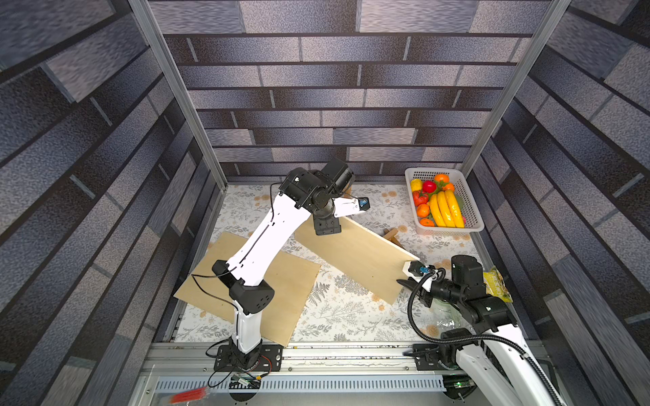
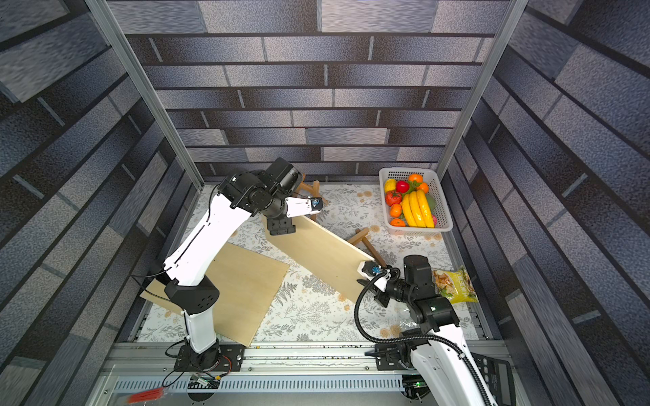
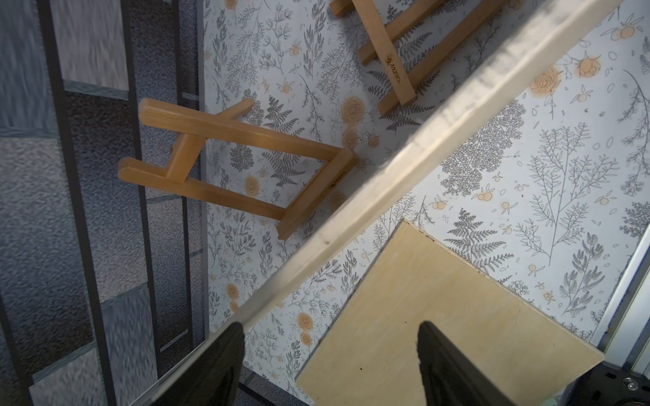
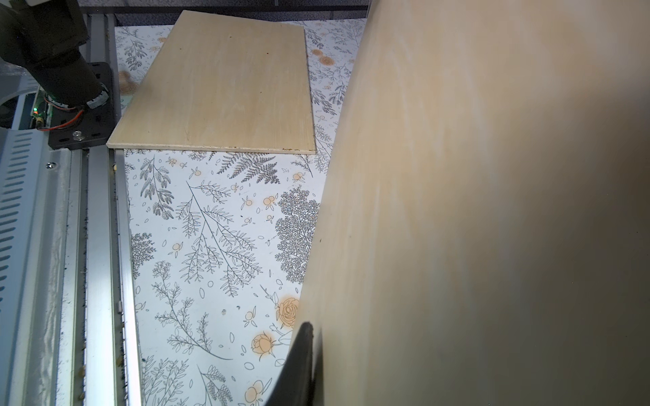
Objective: Assemble the easel
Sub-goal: Pick up the drawing board from the center of the board.
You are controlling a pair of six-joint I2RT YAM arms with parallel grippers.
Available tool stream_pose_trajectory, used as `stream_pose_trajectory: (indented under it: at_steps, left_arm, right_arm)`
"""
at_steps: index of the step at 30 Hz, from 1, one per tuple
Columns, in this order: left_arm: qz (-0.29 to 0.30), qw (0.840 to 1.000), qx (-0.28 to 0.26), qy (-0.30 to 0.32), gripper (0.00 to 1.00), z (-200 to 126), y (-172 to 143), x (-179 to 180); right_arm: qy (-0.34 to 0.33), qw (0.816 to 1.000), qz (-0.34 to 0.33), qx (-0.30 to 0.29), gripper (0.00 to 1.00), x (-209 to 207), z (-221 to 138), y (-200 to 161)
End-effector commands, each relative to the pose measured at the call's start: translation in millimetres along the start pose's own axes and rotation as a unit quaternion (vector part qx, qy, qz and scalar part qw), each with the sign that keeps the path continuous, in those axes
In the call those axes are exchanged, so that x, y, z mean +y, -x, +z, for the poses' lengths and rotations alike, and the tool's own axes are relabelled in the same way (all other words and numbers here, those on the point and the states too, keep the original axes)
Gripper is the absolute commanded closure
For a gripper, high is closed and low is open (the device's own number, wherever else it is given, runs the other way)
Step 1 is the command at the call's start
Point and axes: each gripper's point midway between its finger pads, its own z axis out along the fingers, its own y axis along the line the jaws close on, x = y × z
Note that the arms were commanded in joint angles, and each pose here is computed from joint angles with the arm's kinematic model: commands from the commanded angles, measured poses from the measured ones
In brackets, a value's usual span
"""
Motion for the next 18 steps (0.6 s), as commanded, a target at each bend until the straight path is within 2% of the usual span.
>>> stream_pose_trajectory:
  at_steps: [1, 6, 10, 12, 15, 18]
  left_arm:
    - [0.007, 1.000, -0.003, -0.012, 0.21, 13.0, 8.0, -0.3]
    - [0.003, 0.999, -0.015, -0.037, 0.26, 23.1, 16.9, -4.9]
    - [0.018, 0.997, 0.010, -0.070, 0.29, 33.9, 7.6, -24.6]
    - [0.019, 0.998, 0.024, -0.053, 0.26, 32.8, 3.2, -21.1]
    - [0.012, 0.999, 0.014, -0.043, 0.24, 25.9, 2.6, -13.4]
    - [0.010, 0.999, 0.008, -0.042, 0.27, 25.4, 4.7, -10.7]
  right_arm:
    - [0.011, 0.999, 0.014, 0.040, 1.00, 10.1, 3.5, -25.8]
    - [0.013, 0.999, 0.011, 0.040, 1.00, 9.9, 5.1, -25.8]
    - [0.015, 0.999, 0.010, 0.035, 1.00, 8.9, 7.4, -23.4]
    - [0.018, 0.999, 0.010, 0.037, 1.00, 10.2, 8.3, -24.6]
    - [0.018, 0.999, 0.008, 0.036, 1.00, 11.4, 8.2, -25.5]
    - [0.021, 0.999, 0.007, 0.039, 1.00, 13.0, 9.3, -26.9]
